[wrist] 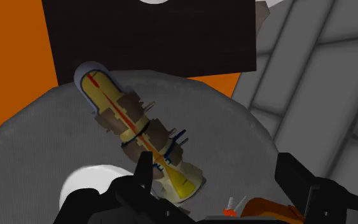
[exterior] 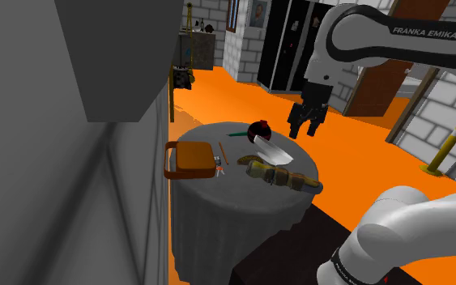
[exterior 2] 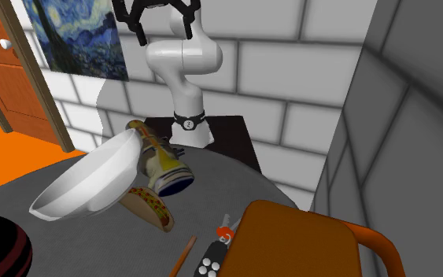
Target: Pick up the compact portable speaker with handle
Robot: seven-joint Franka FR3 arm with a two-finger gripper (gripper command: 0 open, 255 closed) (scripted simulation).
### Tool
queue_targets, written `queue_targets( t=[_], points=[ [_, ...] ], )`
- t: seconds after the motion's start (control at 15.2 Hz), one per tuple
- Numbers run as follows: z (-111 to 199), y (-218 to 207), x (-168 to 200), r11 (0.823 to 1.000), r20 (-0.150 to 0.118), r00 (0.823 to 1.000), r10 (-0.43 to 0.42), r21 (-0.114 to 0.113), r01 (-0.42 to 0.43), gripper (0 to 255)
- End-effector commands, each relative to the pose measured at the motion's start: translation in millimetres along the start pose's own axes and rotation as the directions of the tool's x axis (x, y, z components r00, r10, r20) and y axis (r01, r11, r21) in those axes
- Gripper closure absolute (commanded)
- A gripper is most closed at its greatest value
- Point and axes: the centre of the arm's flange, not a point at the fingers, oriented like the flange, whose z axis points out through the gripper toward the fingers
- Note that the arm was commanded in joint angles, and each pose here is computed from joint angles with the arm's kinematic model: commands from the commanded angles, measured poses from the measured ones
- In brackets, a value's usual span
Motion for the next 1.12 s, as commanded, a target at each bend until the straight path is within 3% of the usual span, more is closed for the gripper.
queue_targets(
  t=[0.0,0.53,1.06],
  points=[
    [0.0,0.0,0.0,1.000,0.000,1.000,0.000,0.000,0.000,0],
    [31.9,-25.2,95.7,0.992,-0.013,0.992,-0.127,-0.025,0.127,0],
    [63.1,-61.6,188.0,0.967,-0.024,0.967,-0.252,-0.051,0.251,0]
  ],
)
